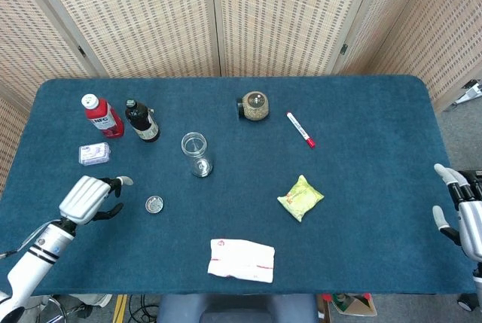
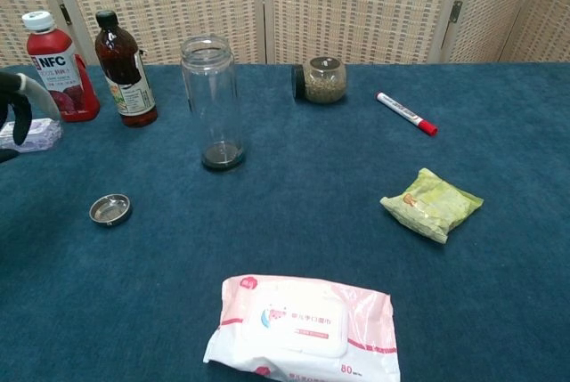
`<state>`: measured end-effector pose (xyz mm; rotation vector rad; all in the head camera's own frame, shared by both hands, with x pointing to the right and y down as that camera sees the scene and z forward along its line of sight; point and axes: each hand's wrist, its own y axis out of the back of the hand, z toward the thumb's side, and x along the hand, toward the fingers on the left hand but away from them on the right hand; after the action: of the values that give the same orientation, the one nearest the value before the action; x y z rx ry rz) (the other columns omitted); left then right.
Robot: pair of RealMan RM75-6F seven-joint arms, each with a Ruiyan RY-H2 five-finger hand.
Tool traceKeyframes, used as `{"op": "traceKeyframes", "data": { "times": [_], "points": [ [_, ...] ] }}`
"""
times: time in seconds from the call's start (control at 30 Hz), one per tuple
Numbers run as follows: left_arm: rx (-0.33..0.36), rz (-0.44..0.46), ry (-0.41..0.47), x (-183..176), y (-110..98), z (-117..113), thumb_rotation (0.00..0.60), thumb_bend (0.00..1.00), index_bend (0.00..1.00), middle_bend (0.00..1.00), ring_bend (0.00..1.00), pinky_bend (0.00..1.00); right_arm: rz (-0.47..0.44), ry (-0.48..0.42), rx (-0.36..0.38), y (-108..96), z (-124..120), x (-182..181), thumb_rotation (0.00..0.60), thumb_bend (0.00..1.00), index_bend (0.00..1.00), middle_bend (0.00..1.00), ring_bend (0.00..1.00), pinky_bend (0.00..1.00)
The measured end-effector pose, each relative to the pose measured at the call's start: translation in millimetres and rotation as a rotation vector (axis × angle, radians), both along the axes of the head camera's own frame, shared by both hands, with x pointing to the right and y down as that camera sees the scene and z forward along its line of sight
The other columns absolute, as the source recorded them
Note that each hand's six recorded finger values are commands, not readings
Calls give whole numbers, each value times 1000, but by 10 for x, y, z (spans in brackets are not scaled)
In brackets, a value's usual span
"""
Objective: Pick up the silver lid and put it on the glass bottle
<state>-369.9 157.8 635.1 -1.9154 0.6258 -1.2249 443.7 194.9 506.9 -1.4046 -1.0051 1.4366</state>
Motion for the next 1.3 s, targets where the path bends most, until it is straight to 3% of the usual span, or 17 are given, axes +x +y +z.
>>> {"op": "traceKeyframes", "data": {
  "times": [0.2,0.5,0.9,1.3],
  "points": [
    [-30,84,-23,166,-73,229,600,358,411,898,895,1000,0,0,-8,12,17,3,600,367,155,216,158,259],
    [-93,155,-70,318,-62,474,600,358,436,994,983,1000,0,-2,-13,20,36,2,600,367,155,216,158,259],
    [-153,151,-93,445,-40,703,600,357,474,1000,1000,1000,16,-1,-20,55,46,58,600,367,156,216,158,259],
    [-171,144,-86,564,-41,782,600,358,492,1000,1000,1000,24,-1,-21,69,38,109,600,367,156,216,158,259]
  ]
}}
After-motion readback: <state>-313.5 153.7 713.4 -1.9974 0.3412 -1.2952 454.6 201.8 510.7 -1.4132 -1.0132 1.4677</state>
